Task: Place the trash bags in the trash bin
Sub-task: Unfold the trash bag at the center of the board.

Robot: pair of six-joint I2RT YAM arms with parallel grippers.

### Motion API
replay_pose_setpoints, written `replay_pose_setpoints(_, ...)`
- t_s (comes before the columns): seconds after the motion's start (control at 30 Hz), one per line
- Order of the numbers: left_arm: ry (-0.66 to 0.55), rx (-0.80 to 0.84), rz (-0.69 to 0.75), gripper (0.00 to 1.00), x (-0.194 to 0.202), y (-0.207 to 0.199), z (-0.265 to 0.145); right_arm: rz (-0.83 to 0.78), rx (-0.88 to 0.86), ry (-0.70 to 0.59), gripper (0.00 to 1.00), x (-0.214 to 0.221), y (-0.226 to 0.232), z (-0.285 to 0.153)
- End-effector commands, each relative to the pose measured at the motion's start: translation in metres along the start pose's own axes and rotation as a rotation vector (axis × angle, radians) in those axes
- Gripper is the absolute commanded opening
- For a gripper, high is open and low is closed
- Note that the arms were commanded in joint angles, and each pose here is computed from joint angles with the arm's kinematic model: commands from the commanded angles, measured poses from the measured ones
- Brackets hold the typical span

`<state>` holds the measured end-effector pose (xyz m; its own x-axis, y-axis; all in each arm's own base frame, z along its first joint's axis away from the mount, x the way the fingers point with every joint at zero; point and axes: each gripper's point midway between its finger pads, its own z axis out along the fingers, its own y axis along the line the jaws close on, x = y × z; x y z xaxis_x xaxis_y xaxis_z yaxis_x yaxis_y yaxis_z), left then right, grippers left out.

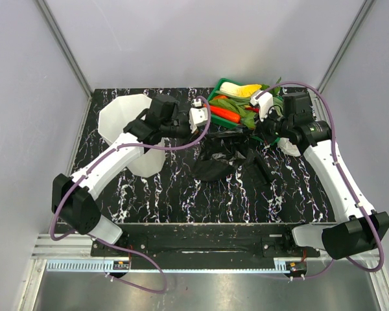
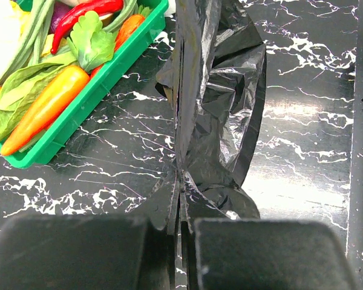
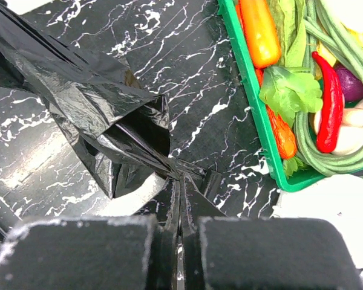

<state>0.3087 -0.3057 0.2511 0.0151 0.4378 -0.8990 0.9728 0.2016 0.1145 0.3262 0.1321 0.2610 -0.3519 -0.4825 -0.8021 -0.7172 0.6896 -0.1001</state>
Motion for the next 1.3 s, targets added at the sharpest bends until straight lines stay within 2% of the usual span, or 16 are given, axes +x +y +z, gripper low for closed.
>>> replay_pose_setpoints(0.0, 0.048, -0.076, 0.011, 0.00, 0.004, 0.016, -0.019, -0.027, 0.196, 0.058, 0.00, 0.013, -0.038, -0.022)
replay_pose_setpoints(0.23, 0.050, -0.103, 0.023, 0.00, 0.003, 0.020, -0.029, -0.035, 0.221, 0.080, 0.00, 0.017, -0.046, -0.028)
replay_pose_setpoints(0.53, 0.004, 0.005, -0.013, 0.04, -0.008, 0.005, -0.021, 0.013, 0.108, 0.051, 0.00, 0.004, -0.030, -0.022)
replay_pose_setpoints(0.9, -0.019, 0.109, -0.022, 0.09, -0.027, -0.009, 0.005, 0.077, 0.012, 0.014, 0.00, -0.009, -0.015, -0.017)
replay_pose_setpoints(1.17, -0.034, 0.159, 0.002, 0.10, -0.038, -0.013, 0.023, 0.046, -0.023, 0.012, 0.00, -0.005, -0.005, -0.022)
replay_pose_setpoints(1.27, -0.036, 0.148, 0.057, 0.10, -0.041, -0.003, 0.029, 0.018, -0.065, 0.019, 0.00, -0.003, 0.003, -0.025)
